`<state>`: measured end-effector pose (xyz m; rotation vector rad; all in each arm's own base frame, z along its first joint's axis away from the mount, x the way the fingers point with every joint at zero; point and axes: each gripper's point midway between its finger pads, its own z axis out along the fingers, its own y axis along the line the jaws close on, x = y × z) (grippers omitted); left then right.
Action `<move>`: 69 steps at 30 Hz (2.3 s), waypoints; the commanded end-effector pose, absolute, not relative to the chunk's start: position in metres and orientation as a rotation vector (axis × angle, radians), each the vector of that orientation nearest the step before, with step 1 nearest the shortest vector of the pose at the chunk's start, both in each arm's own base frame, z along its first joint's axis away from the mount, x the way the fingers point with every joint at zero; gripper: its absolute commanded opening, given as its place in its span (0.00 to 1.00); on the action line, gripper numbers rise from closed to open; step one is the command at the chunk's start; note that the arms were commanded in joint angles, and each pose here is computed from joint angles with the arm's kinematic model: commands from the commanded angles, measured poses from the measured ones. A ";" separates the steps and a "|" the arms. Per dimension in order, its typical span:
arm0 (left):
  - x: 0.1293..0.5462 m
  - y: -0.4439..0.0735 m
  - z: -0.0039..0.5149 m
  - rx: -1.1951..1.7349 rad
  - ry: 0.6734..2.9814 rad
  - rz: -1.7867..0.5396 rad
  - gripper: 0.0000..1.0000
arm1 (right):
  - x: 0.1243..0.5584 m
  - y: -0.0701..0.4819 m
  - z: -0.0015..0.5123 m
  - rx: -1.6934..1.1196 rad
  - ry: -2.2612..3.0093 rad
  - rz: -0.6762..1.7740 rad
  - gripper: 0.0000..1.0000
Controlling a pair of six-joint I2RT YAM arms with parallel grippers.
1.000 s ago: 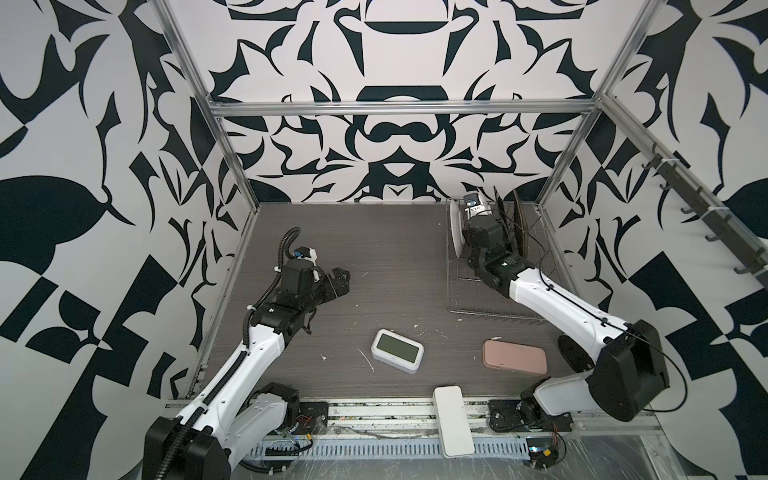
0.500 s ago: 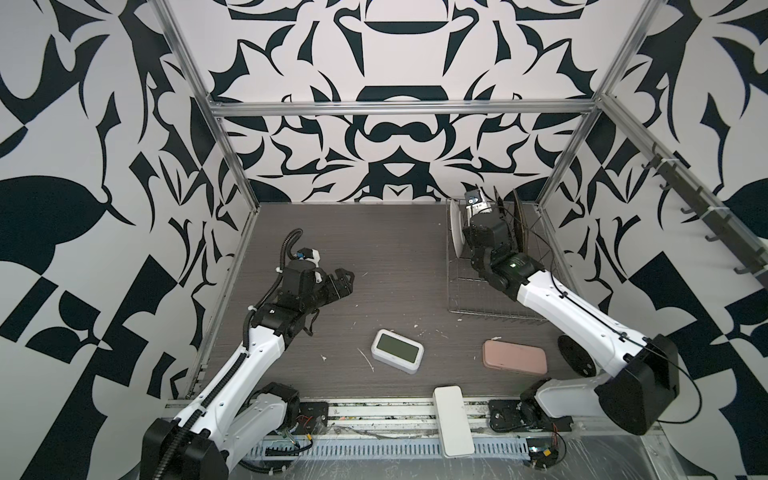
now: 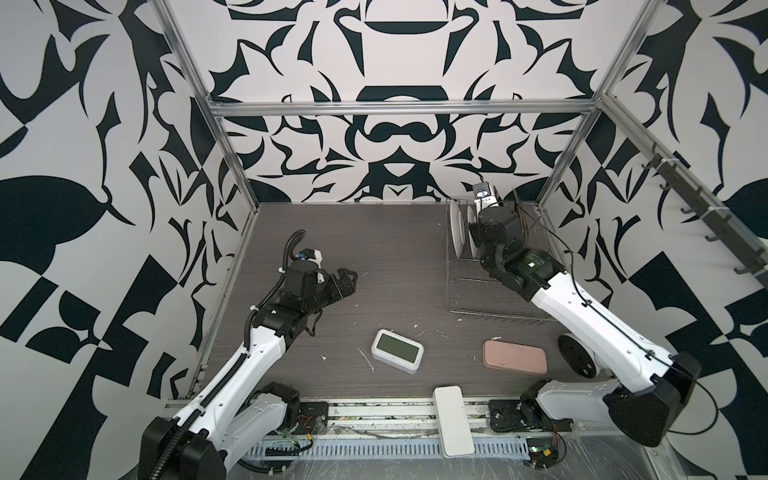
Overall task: Unload the plates from the dish rack
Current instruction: 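Lift the white square plate upward out of the rack with the right gripper, then carry the white square plate toward the left gripper while the left gripper reaches toward it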
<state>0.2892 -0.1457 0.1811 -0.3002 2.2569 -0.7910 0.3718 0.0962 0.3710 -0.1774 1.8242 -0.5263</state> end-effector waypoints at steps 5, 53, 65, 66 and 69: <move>0.294 -0.158 0.204 -0.286 2.203 -0.864 0.97 | 0.345 0.078 0.459 0.054 1.658 -0.354 0.00; 0.292 -0.134 0.202 -0.367 2.190 -1.064 1.00 | 0.351 0.347 0.418 -0.304 1.805 0.253 0.00; 0.292 -0.106 0.182 -0.519 2.162 -1.227 1.00 | 0.386 0.390 0.352 -0.250 1.963 0.557 0.00; 0.292 -0.106 0.181 -0.524 2.163 -1.229 1.00 | 0.388 0.389 0.349 -0.240 1.973 0.587 0.00; 0.292 -0.105 0.180 -0.529 2.165 -1.230 1.00 | 0.391 0.387 0.345 -0.227 1.989 0.651 0.00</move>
